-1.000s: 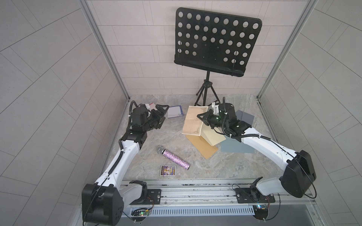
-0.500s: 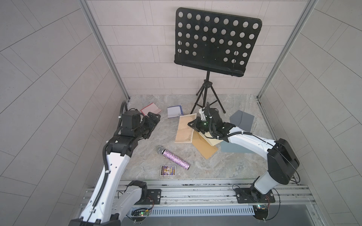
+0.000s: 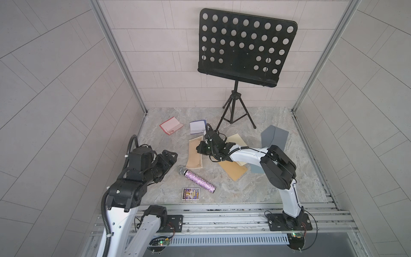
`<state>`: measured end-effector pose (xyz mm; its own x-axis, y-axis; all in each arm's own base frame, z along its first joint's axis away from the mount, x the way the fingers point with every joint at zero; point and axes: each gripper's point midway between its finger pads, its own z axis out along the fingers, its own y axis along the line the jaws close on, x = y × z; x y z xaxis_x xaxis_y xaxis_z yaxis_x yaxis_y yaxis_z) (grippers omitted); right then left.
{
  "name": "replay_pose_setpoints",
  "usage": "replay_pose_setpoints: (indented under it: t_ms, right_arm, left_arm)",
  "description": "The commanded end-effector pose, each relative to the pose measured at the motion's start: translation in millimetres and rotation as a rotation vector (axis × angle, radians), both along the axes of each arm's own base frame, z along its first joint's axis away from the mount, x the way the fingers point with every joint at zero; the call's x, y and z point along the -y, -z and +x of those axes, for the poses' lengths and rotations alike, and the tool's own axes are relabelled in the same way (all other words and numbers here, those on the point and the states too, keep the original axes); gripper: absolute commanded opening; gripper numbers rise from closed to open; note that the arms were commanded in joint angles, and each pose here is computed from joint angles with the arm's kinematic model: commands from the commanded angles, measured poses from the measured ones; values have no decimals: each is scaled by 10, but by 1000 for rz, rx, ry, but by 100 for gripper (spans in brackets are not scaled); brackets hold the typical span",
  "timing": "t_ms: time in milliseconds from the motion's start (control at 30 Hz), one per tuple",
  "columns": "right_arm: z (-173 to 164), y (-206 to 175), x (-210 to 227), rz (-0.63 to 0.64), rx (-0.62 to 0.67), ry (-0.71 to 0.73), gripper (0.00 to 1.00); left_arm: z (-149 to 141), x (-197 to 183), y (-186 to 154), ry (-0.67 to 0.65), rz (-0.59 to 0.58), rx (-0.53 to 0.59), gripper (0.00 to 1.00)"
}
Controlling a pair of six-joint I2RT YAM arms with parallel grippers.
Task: Take the letter paper out of the envelope
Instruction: Place the letter paper at the center of the board.
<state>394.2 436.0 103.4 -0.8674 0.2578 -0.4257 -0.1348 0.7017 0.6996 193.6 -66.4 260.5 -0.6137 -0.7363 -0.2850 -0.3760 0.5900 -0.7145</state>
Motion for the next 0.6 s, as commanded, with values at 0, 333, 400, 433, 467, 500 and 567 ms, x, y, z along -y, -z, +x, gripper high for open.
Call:
replay_pose_setpoints:
  t_ms: [0,333,400,433,467,500,567]
  right_arm:
    - [193,4,-37,-29,44,9,0]
    - [526,177,211,-188,30,26,42]
    - [535,123,354,-242,39,33,51]
    - [533,78,421,-275,47,31,53]
    - [531,27,498,-309,55,34,55]
    - [518,-5,562,-333,57,37,55]
    - [494,-104,731,-384,65,52,56]
  left_arm:
    - [-83,24,23,36,13,-16,83]
    - [-102,85,45,68,-8,-26,83]
    - [-86,89,62,69,-9,-29,84]
    - [-70,91,75,65,-13,-30,83]
    - [-52,96,84,62,-19,-30,84]
    - [-34,103,89,61,-25,-28,84]
    - [12,112,104,55,-33,-28,84]
